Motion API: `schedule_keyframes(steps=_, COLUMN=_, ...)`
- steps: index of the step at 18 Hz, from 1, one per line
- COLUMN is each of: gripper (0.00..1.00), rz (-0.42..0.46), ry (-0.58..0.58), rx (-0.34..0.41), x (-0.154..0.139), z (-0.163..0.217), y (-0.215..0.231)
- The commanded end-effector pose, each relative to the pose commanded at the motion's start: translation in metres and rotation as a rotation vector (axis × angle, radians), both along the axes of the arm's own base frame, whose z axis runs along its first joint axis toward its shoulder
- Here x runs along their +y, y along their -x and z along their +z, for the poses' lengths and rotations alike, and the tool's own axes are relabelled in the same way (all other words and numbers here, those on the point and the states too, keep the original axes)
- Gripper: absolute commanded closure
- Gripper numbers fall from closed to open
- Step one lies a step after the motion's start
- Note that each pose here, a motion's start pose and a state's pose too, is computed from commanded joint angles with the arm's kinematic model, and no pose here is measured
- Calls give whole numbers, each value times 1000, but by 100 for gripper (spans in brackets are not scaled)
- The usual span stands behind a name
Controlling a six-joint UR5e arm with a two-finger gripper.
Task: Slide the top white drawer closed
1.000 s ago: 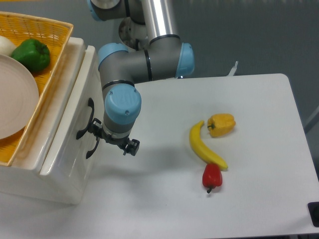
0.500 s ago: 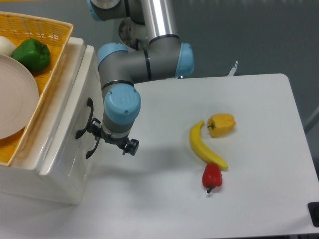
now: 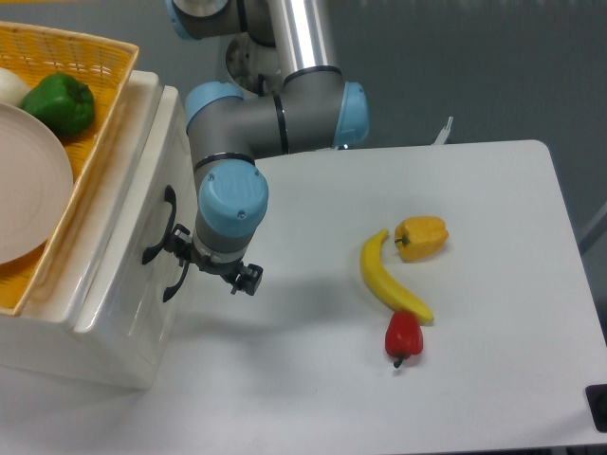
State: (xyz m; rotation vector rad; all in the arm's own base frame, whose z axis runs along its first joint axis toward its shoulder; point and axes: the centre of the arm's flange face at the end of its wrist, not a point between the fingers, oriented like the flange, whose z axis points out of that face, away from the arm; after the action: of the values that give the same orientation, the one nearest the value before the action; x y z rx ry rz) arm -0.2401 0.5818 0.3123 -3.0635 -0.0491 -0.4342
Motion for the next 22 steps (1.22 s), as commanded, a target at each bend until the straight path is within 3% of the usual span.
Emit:
schedule_keyframes(steps=10, gripper=0, rz=13, ry=-2, rx=10, x=-4, z=2, y=15)
schedule_keyframes(steps=17, gripper=0, rz=18, ry=-48, rx=36, x=-29, z=14, y=73)
schedule_keyframes(steps=22, gripper=0, rz=-38, ry=-68, rx=96, x=-42, z=31, y=99)
